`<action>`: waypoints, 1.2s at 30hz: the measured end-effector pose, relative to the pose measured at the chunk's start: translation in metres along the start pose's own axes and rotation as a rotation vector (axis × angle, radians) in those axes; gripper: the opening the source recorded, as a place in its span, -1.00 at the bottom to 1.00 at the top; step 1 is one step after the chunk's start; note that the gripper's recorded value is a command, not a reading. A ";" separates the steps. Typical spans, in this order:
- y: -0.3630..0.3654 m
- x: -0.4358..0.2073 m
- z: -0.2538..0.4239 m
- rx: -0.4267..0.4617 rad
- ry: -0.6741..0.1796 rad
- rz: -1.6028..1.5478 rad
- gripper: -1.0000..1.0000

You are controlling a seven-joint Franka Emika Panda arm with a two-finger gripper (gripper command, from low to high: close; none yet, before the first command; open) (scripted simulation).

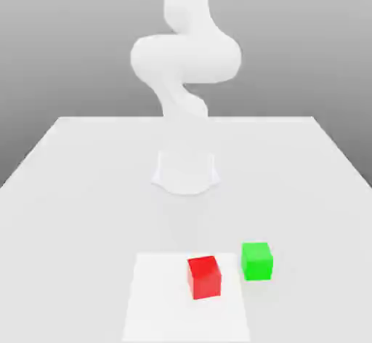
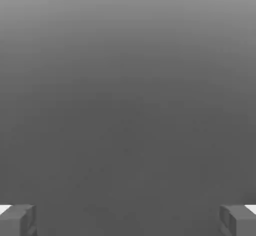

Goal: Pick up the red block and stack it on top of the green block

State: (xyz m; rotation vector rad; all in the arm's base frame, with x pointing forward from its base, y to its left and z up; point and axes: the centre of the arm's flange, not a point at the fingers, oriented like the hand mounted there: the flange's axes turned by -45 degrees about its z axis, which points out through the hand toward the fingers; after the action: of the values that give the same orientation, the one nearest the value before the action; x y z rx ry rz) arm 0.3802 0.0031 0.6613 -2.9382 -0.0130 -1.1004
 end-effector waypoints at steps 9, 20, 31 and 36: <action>-0.015 -0.089 0.205 0.029 -0.327 -0.085 0.00; -0.029 -0.280 0.347 0.070 -0.696 -0.189 0.00; -0.029 -0.327 0.393 0.071 -0.715 -0.192 -1.00; -0.029 -0.312 0.378 0.071 -0.715 -0.192 -1.00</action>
State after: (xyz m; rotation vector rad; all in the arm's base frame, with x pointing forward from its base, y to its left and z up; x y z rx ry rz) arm 0.3928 0.0322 0.1717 -3.1247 -0.3286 0.0003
